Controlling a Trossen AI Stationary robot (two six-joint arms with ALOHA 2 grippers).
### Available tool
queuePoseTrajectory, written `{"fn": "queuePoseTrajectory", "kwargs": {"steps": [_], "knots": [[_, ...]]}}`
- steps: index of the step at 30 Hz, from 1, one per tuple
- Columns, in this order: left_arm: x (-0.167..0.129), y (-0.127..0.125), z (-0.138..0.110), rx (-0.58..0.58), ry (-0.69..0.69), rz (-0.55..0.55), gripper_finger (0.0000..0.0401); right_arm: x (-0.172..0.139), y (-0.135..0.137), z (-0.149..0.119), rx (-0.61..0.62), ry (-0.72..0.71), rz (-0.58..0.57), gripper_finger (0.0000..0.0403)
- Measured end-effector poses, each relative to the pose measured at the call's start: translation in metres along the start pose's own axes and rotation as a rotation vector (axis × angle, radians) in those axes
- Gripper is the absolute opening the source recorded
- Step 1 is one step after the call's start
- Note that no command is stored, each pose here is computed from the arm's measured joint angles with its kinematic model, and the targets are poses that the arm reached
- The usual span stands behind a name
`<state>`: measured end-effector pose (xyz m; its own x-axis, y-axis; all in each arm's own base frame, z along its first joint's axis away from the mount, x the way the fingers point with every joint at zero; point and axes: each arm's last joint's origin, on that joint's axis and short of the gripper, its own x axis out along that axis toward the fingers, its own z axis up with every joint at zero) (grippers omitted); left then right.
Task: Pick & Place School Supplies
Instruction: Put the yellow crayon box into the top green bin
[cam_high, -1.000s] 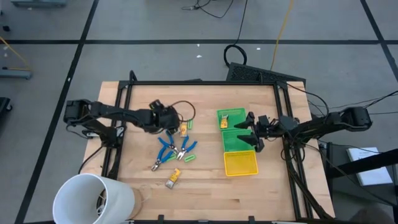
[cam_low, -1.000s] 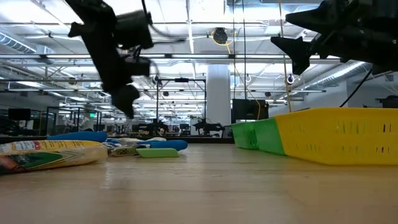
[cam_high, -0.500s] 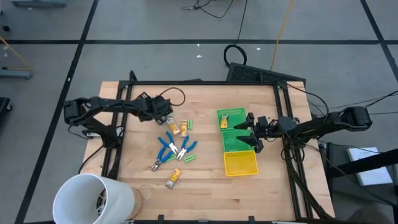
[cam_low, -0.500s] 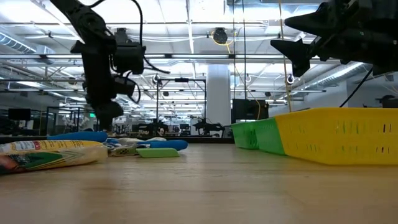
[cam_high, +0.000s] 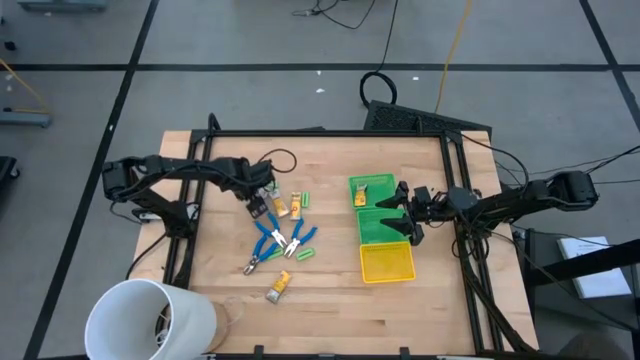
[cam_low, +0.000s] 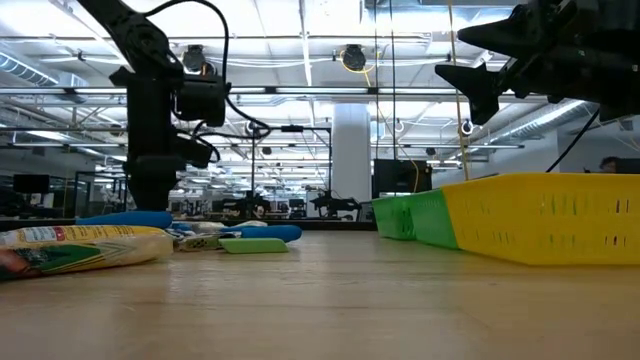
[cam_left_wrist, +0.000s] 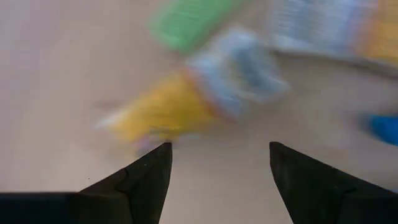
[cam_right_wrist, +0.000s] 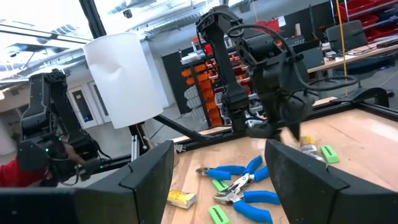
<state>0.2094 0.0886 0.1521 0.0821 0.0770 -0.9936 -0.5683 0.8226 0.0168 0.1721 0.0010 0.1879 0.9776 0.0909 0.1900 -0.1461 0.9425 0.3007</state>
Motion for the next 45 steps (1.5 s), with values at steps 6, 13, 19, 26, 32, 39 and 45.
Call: {"fn": "queuePoseTrajectory", "kwargs": {"steps": [6, 13, 19, 26, 32, 39, 45], "knots": [[0.000, -0.011, -0.002, 0.174, 0.016, -0.104, 0.0273, 0.000, 0.000, 0.000, 0.001, 0.001, 0.002, 0.0242], [-0.005, -0.013, -0.003, 0.247, 0.018, 0.044, 0.0273, 0.000, 0.000, 0.000, 0.001, 0.001, 0.003, 0.0242], [-0.012, -0.010, 0.005, 0.333, -0.028, 0.187, 0.0273, 0.000, 0.000, 0.000, 0.001, 0.001, 0.003, 0.0242], [-0.012, -0.001, 0.010, 0.450, -0.035, 0.267, 0.0273, 0.000, -0.001, -0.002, 0.003, 0.025, -0.005, 0.0242], [-0.002, 0.013, 0.005, 0.465, -0.004, 0.167, 0.0273, 0.000, -0.001, -0.003, 0.001, 0.033, -0.008, 0.0242], [0.020, 0.027, -0.008, 0.517, -0.019, 0.151, 0.0273, 0.000, -0.001, -0.003, 0.001, 0.034, -0.007, 0.0242], [0.021, 0.024, -0.010, 0.465, -0.022, 0.092, 0.0273, 0.000, -0.001, -0.003, 0.001, 0.034, -0.007, 0.0242]]}}
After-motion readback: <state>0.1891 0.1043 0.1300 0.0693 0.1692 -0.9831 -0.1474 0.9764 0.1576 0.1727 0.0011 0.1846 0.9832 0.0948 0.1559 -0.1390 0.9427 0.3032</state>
